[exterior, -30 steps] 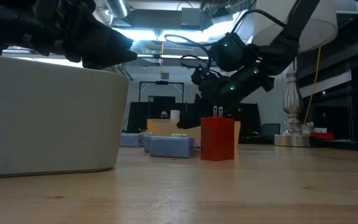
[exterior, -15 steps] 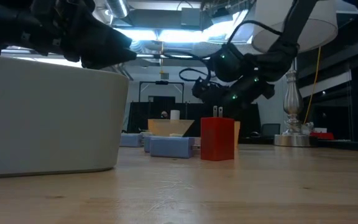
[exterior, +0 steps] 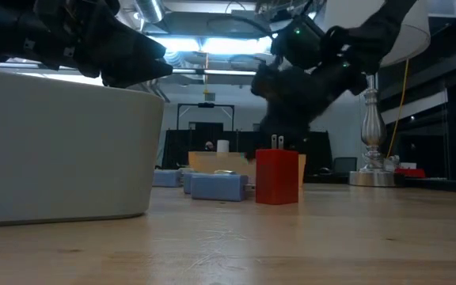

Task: Pick & Place Office items
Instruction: Put the red charger adapter into the orange bin

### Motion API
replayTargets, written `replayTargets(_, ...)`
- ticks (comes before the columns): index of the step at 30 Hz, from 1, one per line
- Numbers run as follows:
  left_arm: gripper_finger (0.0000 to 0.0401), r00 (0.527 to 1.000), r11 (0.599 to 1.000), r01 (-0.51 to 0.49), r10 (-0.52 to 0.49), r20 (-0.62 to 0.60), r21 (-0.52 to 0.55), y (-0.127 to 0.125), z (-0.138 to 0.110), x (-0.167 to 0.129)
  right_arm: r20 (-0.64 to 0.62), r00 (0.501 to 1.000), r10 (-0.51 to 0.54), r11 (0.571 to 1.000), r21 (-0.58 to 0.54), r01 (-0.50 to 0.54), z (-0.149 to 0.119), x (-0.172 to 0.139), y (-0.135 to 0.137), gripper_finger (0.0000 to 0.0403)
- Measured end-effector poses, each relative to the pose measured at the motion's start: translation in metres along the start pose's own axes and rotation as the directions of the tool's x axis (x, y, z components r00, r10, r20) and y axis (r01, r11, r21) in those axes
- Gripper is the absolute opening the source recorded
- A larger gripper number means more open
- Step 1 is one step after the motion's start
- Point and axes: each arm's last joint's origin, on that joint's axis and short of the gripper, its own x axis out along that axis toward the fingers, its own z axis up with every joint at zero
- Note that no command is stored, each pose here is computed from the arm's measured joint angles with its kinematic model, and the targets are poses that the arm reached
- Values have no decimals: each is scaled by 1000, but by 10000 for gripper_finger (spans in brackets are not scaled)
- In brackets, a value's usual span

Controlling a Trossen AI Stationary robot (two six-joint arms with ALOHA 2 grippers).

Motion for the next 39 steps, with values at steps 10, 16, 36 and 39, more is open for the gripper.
replayTargets(10,198,1000,1000,21,-21,-3,-2,-1,0,0,-40,999,-7,994,-106,3,-11,3,50,241)
replayTargets(16,198,1000,999,31,-31,-3,-10,-2,0,0,2,1000,-29,994,-105,29,0,-12,43,241)
replayTargets(36,198,999,999,39,-39,-4,-10,-5,-1,-2,-39,998,-41,996,-86,38,-26,-24,110,241)
replayTargets(39,198,999,999,41,-41,-2,-21,-5,0,-2,-20,998,-56,995,-79,54,-24,-23,107,241)
